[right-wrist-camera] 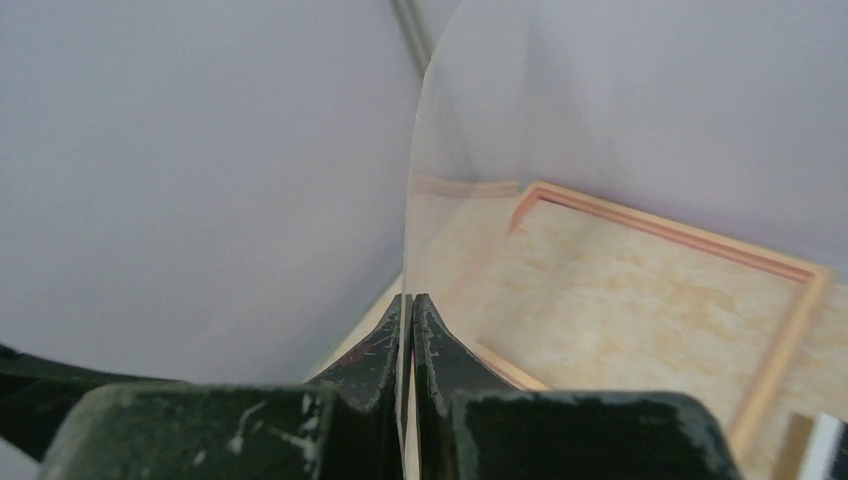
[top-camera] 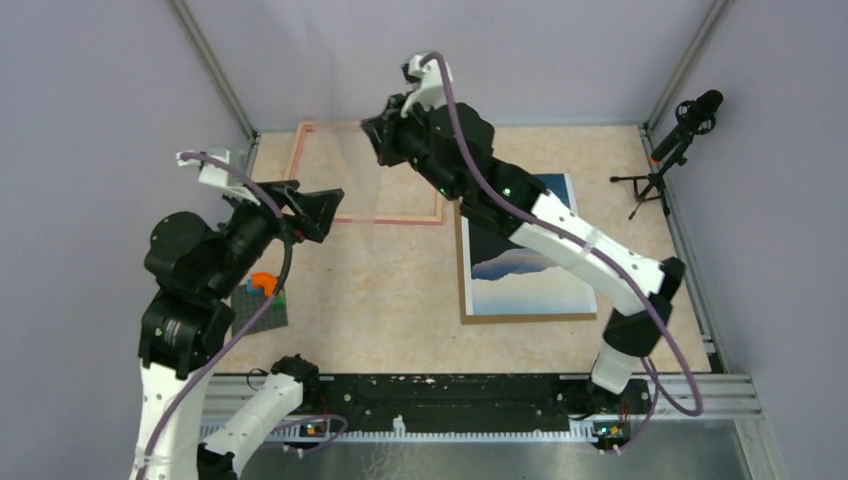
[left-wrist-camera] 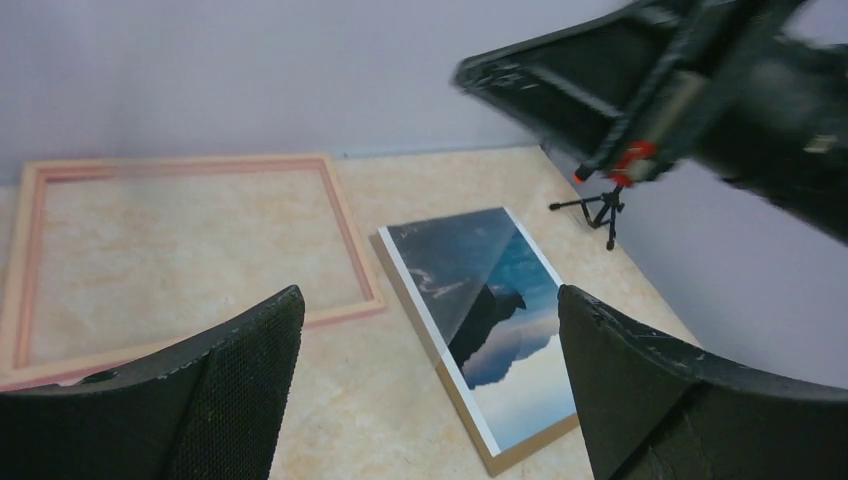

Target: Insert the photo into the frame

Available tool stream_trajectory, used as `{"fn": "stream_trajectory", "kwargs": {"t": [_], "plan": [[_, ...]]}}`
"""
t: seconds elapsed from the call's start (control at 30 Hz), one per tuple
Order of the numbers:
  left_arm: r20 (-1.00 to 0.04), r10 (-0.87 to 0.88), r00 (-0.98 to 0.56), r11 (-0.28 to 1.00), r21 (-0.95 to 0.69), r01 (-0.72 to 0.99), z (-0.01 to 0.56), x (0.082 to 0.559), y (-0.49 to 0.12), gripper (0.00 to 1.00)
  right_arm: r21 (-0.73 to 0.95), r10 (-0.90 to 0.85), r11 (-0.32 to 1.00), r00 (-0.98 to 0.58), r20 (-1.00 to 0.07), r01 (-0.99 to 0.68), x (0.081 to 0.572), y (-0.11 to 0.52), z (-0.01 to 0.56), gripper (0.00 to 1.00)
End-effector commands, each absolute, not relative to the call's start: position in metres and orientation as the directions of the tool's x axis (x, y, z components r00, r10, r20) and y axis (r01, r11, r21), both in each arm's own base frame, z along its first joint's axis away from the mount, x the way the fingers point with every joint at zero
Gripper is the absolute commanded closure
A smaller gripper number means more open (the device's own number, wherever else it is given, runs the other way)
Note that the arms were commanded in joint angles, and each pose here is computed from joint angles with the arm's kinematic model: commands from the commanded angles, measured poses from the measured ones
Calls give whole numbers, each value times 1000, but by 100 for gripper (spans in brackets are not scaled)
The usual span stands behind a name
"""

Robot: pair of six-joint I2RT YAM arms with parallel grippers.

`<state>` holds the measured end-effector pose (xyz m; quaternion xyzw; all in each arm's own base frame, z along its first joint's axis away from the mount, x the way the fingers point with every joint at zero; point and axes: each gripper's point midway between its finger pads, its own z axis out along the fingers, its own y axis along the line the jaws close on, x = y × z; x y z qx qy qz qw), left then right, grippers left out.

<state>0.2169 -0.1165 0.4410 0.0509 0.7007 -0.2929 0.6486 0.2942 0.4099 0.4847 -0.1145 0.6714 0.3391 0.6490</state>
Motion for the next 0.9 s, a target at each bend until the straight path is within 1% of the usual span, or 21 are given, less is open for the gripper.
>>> {"fn": "stream_trajectory", "kwargs": {"t": [0.0,0.07,0.13,0.2,0.3,0.37,0.47,0.6,0.73,0.87], "plan": [[-970,-241,-16,903,-230,362,480,200,-85,1,415,355,497,-257,-899,-762,296,448,519,100],[-973,-231,17,922,-213,322,489,202,-78,1,528,387,397,-385,-838,-750,314,452,508,100],[-974,-223,35,928,-202,314,489,210,-80,1,622,391,322,-498,-774,-714,337,448,482,100],[-978,-208,20,922,-189,337,475,223,-92,1,716,386,291,-607,-695,-634,363,435,439,100],[-978,-206,-34,900,-203,386,452,241,-114,1,816,379,234,-723,-578,-529,394,412,381,100],[-976,-208,-67,885,-217,413,437,253,-128,1,844,387,239,-750,-537,-480,419,394,344,100],[-971,-201,-131,865,-239,442,411,276,-149,1,872,398,290,-779,-485,-395,459,370,278,100],[-953,-172,-251,830,-277,484,371,305,-180,1,921,430,260,-819,-381,-291,491,333,213,100],[-907,-145,-395,837,-326,439,319,340,-201,1,937,443,262,-834,-330,-232,504,297,173,100],[-802,-219,-555,839,-446,313,268,374,-207,1,945,445,247,-841,-309,-217,507,264,155,100]]}}
